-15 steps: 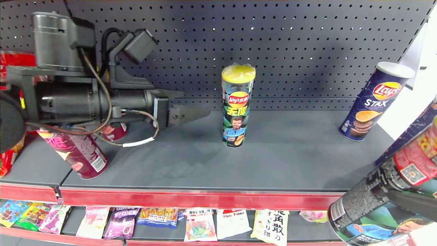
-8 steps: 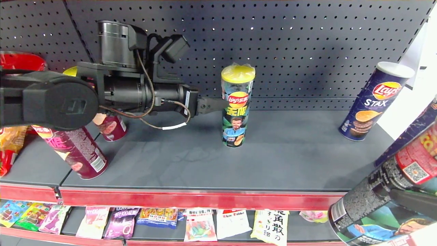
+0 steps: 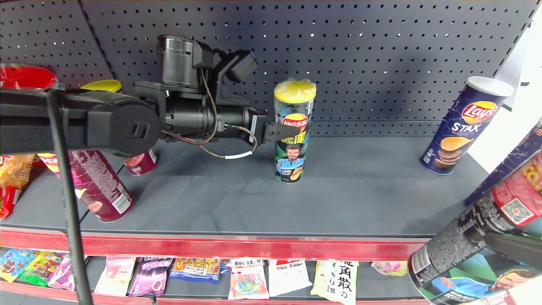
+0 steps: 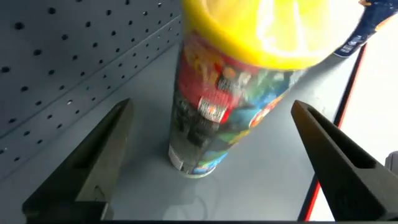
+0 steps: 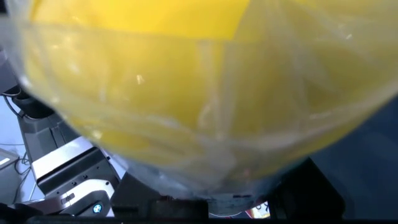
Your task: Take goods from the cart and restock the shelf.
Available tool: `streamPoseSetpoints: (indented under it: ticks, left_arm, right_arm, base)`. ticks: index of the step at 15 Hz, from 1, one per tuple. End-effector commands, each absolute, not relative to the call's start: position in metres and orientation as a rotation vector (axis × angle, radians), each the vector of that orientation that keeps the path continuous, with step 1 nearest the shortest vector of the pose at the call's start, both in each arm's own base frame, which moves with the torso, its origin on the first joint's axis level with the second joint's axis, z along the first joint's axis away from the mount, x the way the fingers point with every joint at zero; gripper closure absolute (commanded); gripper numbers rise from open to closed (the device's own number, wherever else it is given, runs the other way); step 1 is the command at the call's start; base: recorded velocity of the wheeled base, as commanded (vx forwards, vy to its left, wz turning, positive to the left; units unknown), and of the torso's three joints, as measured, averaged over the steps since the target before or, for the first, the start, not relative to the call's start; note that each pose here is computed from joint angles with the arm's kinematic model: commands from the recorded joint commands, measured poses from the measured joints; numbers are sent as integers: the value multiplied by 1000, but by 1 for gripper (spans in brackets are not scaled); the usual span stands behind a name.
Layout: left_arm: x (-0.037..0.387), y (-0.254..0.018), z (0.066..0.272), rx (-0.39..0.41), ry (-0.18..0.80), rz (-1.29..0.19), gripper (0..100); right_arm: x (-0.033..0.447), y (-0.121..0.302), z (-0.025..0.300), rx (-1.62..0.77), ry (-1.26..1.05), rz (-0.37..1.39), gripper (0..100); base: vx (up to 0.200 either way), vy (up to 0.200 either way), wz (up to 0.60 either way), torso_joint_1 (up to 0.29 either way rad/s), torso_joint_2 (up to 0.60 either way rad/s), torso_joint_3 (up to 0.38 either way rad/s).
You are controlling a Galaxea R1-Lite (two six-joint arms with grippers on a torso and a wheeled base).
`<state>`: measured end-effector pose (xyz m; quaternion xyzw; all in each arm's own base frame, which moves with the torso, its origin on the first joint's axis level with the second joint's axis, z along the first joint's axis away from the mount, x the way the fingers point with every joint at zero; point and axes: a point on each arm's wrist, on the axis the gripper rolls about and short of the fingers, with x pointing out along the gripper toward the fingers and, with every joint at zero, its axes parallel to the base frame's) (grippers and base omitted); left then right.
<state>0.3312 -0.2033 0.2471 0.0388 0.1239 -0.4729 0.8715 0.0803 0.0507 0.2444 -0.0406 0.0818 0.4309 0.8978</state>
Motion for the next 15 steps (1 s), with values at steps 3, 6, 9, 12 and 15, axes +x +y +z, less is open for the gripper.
streamPoseSetpoints:
  ticks: [3, 6, 9, 12, 15]
  left_arm:
    - [333, -212, 244, 80, 261, -1023, 0]
    - [343, -218, 244, 80, 244, -1021, 0]
    - [352, -223, 242, 81, 237, -1014, 0]
    - [351, -231, 241, 83, 231, -1030, 0]
    - [352, -233, 239, 83, 235, -1038, 100]
  right_arm:
    - [80, 51, 245, -85, 168, 892, 100]
    - [80, 51, 244, -85, 170, 892, 100]
    - [80, 51, 245, -85, 168, 890, 100]
    - [80, 51, 244, -85, 170, 890, 100]
    - [80, 51, 244, -83, 170, 890, 100]
  base:
    - [0, 0, 0, 0, 0, 0]
    - [0, 0, 0, 0, 0, 0]
    - [0, 0, 0, 0, 0, 0]
    - [0, 0, 0, 0, 0, 0]
    - [0, 0, 0, 0, 0, 0]
